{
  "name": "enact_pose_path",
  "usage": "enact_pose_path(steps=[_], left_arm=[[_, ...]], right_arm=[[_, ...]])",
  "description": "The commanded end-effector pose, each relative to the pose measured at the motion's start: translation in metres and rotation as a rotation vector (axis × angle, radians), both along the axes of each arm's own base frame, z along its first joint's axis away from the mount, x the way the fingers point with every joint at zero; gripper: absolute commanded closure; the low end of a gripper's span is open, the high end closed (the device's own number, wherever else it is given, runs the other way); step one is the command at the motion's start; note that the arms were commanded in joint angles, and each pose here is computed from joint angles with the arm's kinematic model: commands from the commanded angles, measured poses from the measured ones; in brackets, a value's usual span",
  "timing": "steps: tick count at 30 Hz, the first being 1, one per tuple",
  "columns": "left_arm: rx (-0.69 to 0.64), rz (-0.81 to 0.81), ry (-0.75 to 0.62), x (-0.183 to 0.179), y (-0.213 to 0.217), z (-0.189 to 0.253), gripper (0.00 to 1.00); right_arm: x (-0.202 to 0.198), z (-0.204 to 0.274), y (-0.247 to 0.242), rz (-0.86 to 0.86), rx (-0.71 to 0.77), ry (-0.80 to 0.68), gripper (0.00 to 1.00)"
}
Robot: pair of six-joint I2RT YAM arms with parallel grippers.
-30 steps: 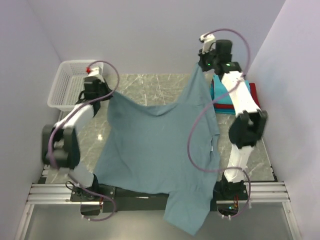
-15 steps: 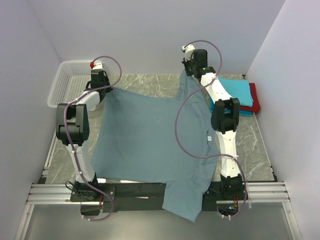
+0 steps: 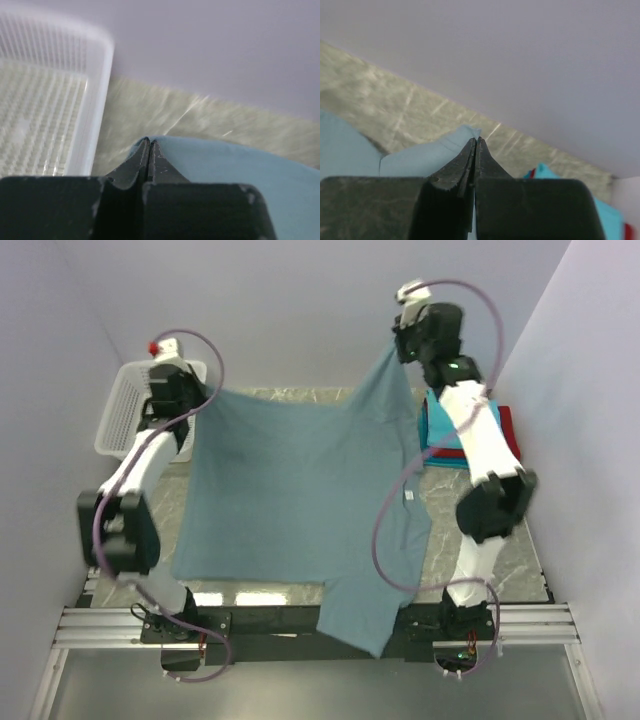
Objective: Fold and stack the t-shirts
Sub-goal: Flatten the tshirt out
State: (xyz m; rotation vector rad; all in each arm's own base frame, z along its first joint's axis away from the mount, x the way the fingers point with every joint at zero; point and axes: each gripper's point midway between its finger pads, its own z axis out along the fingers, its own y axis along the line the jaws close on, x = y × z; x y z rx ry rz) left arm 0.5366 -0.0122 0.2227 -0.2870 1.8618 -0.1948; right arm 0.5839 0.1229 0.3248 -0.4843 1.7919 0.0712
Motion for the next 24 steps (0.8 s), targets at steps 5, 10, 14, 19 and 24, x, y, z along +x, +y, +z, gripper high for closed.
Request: enact_pose_path(steps=[5, 10, 14, 19, 24], left_arm=[[-0.096, -0.111, -0.58, -0.153, -0.023, 0.252, 1.0], [-0.14, -0.165, -0.871, -0.297, -0.03, 0.342, 0.99], [-0.157, -0.182, -1.018, -0.38, -0.03, 0.384, 0.99], [-0.18, -0.248, -1.12, -0.439, -0.038, 0.422, 0.99], [-0.187, -0.267, -1.119, -0.44, -0.041, 0.426, 0.99]], right_arm=[[-0.22, 0.261, -0.014, 0.088, 0.004, -0.528, 1.0], [-0.368, 0.345, -0.055, 0.066, 0.097, -0.768, 1.0], [-0.442, 0.377, -0.091, -0.039, 0.1, -0.903, 1.0], [-0.484, 0.388, -0.093, -0.04, 0.109, -0.974, 1.0], [-0.484, 0.398, -0.109, -0.136, 0.098, -1.012, 1.0]])
